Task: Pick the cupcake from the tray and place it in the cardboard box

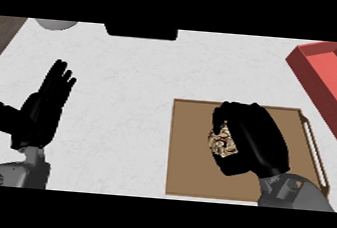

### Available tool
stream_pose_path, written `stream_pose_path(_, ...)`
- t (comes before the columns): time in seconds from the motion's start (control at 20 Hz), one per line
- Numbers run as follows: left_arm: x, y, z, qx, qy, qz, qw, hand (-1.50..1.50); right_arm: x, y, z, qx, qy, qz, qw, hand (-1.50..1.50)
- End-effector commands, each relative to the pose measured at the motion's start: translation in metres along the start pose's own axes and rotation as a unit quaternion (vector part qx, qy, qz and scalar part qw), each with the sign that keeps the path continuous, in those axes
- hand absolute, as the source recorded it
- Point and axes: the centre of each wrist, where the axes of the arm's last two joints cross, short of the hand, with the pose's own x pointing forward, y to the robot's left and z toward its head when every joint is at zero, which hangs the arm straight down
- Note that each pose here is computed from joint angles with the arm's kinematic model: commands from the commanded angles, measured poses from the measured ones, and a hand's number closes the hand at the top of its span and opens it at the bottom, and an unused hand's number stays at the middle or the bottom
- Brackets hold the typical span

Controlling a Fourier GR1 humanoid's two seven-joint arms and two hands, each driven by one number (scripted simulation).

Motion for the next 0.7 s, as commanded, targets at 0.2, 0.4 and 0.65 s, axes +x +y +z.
stream_pose_path(0.2,0.004,0.000,0.008,-0.006,0.001,0.006,1.0000,0.00,-0.006,-0.077,-0.004,-0.158,0.080,-0.079,0.981,1.50)
stream_pose_path(0.4,0.008,0.005,0.014,-0.005,0.000,-0.004,1.0000,0.00,-0.029,-0.090,-0.009,-0.211,0.140,-0.066,0.965,1.50)
stream_pose_path(0.65,0.006,0.014,0.014,-0.007,-0.004,0.003,1.0000,0.00,-0.076,-0.109,-0.011,-0.209,0.192,-0.071,0.956,1.50)
